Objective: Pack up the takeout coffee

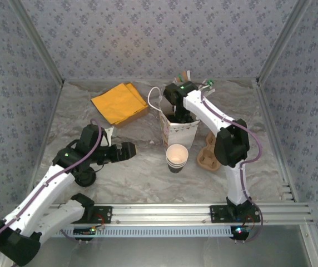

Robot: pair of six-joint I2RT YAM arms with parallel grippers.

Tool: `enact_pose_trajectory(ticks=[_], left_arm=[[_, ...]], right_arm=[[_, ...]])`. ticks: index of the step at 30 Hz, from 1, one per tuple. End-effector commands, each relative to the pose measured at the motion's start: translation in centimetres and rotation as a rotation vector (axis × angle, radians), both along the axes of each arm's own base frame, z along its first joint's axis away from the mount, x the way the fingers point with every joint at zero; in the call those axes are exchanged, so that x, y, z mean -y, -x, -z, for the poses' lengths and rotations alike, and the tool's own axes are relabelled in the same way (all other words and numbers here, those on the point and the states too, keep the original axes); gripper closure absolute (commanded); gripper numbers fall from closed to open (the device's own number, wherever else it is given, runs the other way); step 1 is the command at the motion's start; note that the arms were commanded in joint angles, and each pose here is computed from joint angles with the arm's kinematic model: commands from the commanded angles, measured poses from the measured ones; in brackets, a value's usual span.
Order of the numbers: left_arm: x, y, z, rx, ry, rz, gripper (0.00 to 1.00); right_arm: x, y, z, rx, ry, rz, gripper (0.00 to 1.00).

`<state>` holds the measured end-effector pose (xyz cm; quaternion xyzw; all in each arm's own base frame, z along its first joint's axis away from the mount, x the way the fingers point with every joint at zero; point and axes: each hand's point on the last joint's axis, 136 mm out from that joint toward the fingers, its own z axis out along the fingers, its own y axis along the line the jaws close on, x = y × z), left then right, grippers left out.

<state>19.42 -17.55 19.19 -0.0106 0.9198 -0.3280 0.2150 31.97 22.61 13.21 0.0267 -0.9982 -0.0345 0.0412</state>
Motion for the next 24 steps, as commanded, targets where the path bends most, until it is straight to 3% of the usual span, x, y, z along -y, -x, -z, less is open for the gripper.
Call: enact_pose_trajectory(ticks=[1, 24], left_arm=[[0.3, -0.5, -1.73, 0.055, 0.01, 0.013, 0.0], [0.33, -0.56, -1.57, 0.053, 0.006, 0.015, 0.0]], right_arm=[[0.27, -0.23, 0.8, -0.012, 0.035, -0.007, 0.22], [0.23, -0.25, 0.75, -0.011, 0.035, -0.005, 0.21]])
